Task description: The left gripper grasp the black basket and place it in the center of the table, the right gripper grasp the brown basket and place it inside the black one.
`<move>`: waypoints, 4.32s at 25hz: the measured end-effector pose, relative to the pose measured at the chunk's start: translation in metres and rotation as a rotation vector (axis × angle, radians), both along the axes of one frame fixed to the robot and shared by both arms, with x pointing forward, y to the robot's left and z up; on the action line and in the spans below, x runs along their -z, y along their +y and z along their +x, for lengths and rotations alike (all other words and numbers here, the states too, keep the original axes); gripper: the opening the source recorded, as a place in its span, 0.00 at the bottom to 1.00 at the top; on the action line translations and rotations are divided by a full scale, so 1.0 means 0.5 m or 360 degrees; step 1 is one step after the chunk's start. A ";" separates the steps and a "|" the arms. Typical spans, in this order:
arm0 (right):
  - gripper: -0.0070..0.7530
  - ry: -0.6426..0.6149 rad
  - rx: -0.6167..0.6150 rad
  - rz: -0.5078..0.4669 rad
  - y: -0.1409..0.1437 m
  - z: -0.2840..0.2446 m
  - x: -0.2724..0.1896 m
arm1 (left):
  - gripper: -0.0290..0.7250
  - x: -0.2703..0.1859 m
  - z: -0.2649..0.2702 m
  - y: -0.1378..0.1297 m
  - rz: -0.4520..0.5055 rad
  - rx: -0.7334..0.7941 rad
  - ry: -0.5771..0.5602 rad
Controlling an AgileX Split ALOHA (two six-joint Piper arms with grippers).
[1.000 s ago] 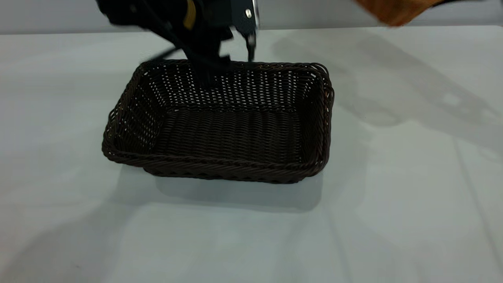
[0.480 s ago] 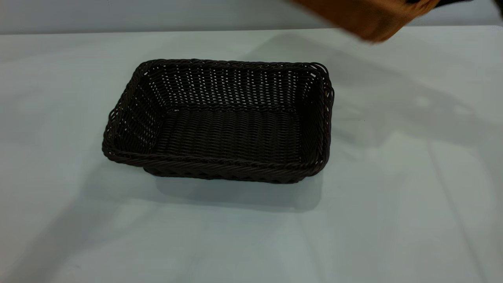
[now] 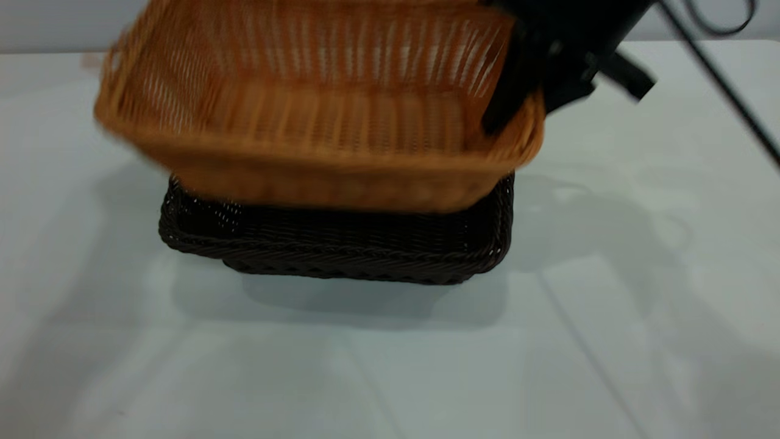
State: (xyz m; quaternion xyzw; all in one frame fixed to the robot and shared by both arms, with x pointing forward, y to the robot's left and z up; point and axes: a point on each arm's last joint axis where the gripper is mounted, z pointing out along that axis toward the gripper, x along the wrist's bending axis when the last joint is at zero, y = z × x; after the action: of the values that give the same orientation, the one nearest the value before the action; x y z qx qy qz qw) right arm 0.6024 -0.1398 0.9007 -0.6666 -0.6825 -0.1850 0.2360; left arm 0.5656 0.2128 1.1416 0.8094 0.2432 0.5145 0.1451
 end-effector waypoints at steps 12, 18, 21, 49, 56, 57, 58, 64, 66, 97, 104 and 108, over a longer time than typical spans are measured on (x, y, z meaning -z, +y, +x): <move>0.19 -0.0015 0.0038 -0.0121 0.004 0.010 0.074 | 0.66 -0.004 -0.004 0.002 -0.0017 -0.0012 -0.0001; 0.57 0.0007 0.0055 -0.0104 0.006 0.010 0.072 | 0.66 -0.004 -0.004 0.002 -0.0050 -0.0027 -0.0001; 0.74 0.0038 -0.0034 -0.0085 0.008 0.004 0.059 | 0.66 -0.004 -0.004 0.002 -0.0055 -0.0029 -0.0001; 0.72 -0.0991 0.0034 -0.0582 -0.196 -0.390 -0.530 | 0.66 -0.119 -0.294 0.139 -0.0701 -0.0931 0.0318; 0.72 -0.0883 0.0044 -0.0648 -0.240 -0.518 -0.407 | 0.66 -0.067 -0.347 0.107 -0.0869 -0.0750 0.0765; 0.72 -0.0876 0.0042 -0.0650 -0.246 -0.536 -0.386 | 0.66 -0.047 -0.353 0.101 -0.0885 -0.0725 0.0848; 0.72 -0.0857 0.0038 -0.0656 -0.252 -0.556 -0.354 | 0.66 -0.025 -0.362 0.097 -0.0896 -0.0711 0.0927; 0.71 -0.0965 0.0076 -0.0652 -0.276 -0.624 -0.258 | 0.65 0.114 -0.426 0.103 -0.0838 -0.0754 0.1262; 0.70 -0.1059 0.0103 -0.0642 -0.282 -0.636 -0.257 | 0.64 0.165 -0.456 0.113 -0.0794 -0.0790 0.1338; 0.70 -0.1362 0.0470 -0.0679 -0.309 -0.689 -0.273 | 0.63 0.212 -0.663 0.186 -0.1366 -0.0784 0.0448; 0.70 -0.1592 0.0722 -0.0711 -0.314 -0.741 -0.274 | 0.63 0.214 -0.685 0.186 -0.1423 -0.0861 0.0289; 0.70 -0.1586 0.0737 -0.0714 -0.313 -0.741 -0.274 | 0.63 0.214 -0.685 0.186 -0.1423 -0.0861 0.0289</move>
State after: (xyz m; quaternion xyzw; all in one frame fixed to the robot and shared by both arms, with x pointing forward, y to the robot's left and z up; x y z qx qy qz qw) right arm 0.2319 -0.2963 1.0375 -0.6646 -0.5703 -0.3736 -0.3059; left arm 0.2232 0.3060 1.0344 0.6183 0.6504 0.3075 0.3164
